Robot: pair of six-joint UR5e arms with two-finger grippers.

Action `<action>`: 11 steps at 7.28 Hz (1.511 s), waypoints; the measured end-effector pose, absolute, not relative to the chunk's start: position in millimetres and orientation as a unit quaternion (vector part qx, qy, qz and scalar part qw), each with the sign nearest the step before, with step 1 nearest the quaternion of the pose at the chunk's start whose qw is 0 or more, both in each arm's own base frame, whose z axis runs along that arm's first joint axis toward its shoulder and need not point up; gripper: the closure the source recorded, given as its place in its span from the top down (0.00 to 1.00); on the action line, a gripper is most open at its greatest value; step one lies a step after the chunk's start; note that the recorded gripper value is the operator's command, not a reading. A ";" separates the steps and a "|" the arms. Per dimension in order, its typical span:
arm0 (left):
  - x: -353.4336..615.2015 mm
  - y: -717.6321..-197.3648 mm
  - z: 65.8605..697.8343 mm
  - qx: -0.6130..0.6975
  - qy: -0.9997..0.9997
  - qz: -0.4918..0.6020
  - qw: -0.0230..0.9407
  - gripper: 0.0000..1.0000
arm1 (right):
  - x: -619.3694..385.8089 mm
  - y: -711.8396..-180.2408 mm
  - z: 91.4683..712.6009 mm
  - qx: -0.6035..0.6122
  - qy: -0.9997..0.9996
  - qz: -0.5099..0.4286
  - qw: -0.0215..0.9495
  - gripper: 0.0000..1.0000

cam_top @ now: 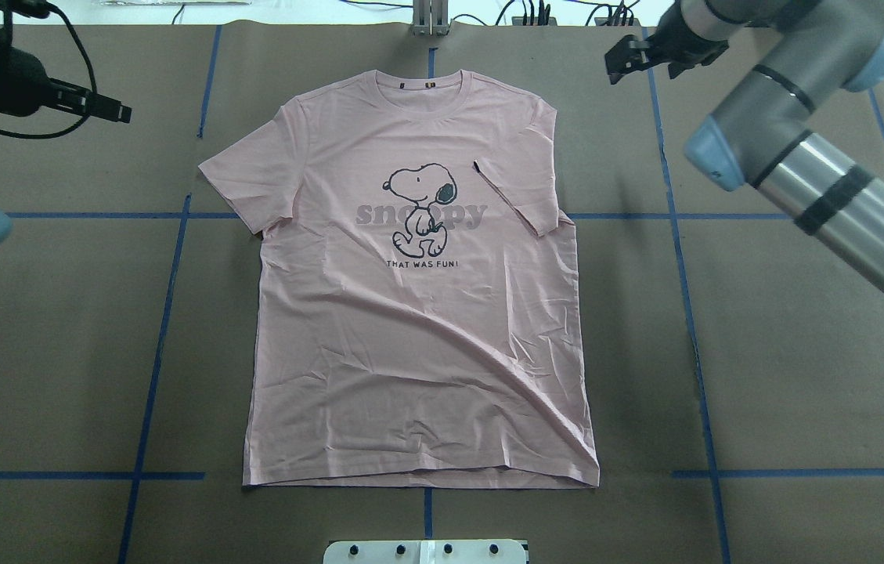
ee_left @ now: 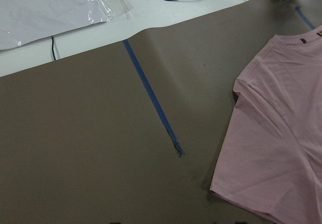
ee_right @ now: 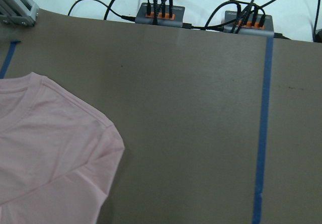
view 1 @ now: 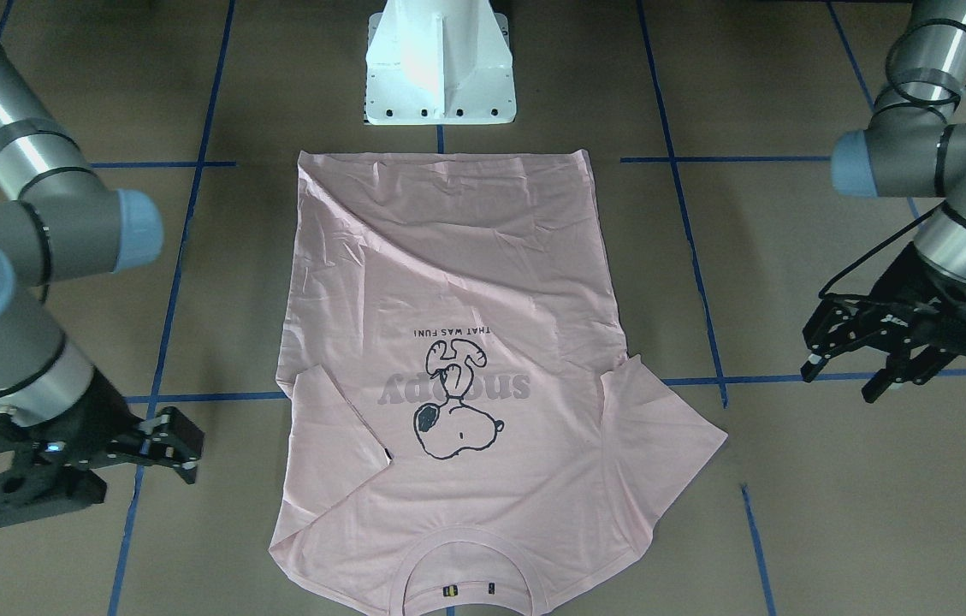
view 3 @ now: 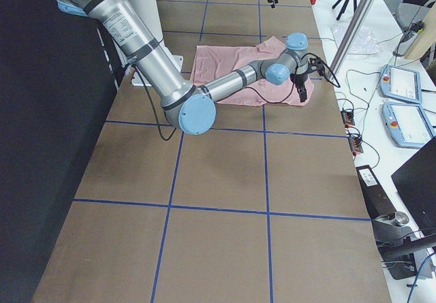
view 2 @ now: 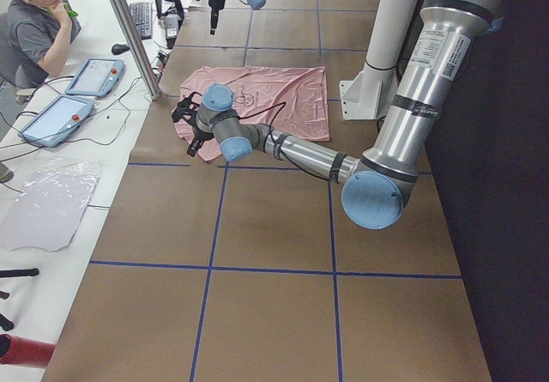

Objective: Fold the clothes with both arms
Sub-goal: 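Fold the sleeve inward with the right gripper, then lift away, then fold the sleeve nearest the left gripper inward onto the shirt body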

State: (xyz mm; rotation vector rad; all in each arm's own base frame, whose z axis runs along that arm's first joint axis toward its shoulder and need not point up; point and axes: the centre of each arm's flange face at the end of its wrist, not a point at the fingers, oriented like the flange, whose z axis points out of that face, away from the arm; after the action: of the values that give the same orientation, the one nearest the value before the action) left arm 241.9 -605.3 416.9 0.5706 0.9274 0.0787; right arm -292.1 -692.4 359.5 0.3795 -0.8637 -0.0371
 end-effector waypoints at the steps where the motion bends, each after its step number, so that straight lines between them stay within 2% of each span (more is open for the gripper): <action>1: 280.3 -601.5 415.8 0.262 0.437 0.005 0.861 0.67 | -263.6 -684.6 392.6 0.191 -0.431 -0.029 0.882 1.00; 4: 368.8 -605.1 436.0 0.260 0.415 -0.057 0.870 0.62 | -245.1 -676.0 414.6 0.197 -0.441 -0.033 0.875 1.00; 6: 388.0 -612.1 458.4 0.263 0.407 -0.066 0.872 0.60 | -244.1 -675.3 414.6 0.199 -0.442 -0.032 0.874 1.00; 9: 400.5 -621.5 468.7 0.264 0.400 -0.069 0.875 0.50 | -243.2 -674.8 416.2 0.198 -0.441 -0.031 0.875 1.00; 10: 403.4 -621.5 469.9 0.263 0.400 -0.068 0.875 0.41 | -243.2 -674.6 417.2 0.198 -0.440 -0.031 0.875 1.00; 11: 406.7 -620.0 470.2 0.263 0.401 -0.066 0.875 0.27 | -242.8 -674.6 418.1 0.197 -0.440 -0.030 0.876 1.00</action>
State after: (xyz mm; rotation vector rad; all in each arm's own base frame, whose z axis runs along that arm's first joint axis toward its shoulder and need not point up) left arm 406.7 -620.0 470.2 0.5487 0.8379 -0.1369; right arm -242.8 -674.6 418.1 0.4111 -0.9184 -0.0634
